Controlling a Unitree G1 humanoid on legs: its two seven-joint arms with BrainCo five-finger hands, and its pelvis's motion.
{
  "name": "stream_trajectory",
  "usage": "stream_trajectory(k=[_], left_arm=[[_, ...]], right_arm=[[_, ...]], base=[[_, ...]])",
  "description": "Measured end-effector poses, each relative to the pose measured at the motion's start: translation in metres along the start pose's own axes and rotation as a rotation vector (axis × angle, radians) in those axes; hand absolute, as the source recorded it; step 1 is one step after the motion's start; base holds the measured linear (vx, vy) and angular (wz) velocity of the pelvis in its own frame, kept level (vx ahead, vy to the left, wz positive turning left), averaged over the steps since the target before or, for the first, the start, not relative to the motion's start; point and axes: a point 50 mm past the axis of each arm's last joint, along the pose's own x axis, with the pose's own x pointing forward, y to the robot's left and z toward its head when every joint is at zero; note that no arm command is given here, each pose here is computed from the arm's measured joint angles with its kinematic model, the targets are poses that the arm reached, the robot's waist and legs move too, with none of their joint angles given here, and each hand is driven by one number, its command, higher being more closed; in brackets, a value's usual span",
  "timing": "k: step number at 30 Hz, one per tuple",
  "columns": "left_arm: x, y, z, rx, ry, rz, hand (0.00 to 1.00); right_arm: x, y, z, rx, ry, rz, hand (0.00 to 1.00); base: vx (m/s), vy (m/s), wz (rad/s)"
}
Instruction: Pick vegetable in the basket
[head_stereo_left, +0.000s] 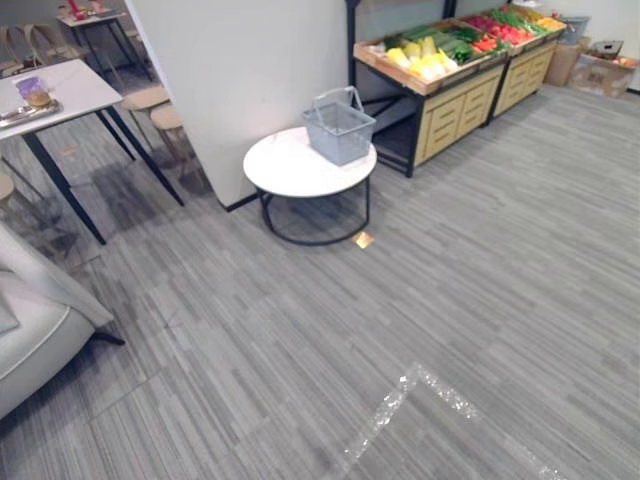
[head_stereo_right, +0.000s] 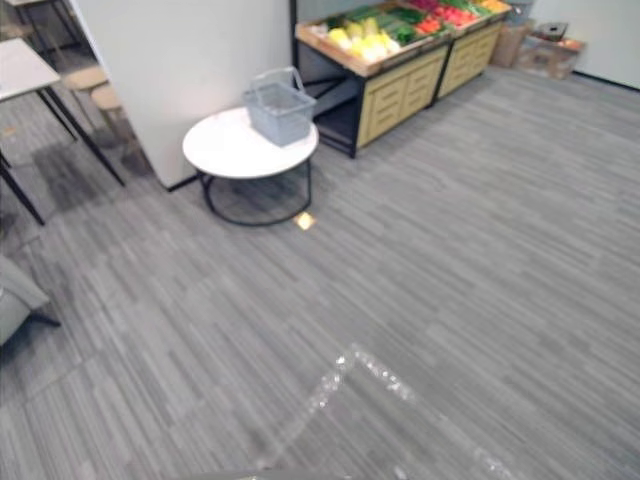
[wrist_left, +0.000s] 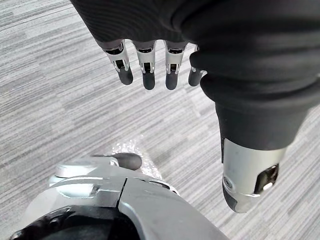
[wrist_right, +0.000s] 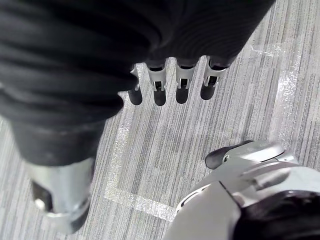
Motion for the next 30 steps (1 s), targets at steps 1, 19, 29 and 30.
stream_trajectory(k=[1, 19, 29, 30], left_arm=[[0.000, 0.000, 0.000, 0.000, -0.001, 0.006, 0.00], [-0.004, -0.010, 0.046, -0.099, -0.267, 0.059, 0.00], [-0.004, -0.014, 0.055, -0.090, -0.307, 0.049, 0.00], [-0.004, -0.014, 0.055, -0.092, -0.313, 0.049, 0.00]], right_arm=[[0.001, 0.003, 0.004, 0.000, -0.011, 0.001, 0.00], [-0.001, 0.022, 0.033, 0.027, -0.204, 0.042, 0.00], [-0.001, 0.026, 0.034, 0.073, -0.203, 0.070, 0.00], [-0.001, 0.026, 0.035, 0.073, -0.202, 0.070, 0.00]], base=[[0.00, 0.000, 0.00], [0.00, -0.007, -0.01], [0.02, -0.024, -0.07], [-0.03, -0.014, -0.09]])
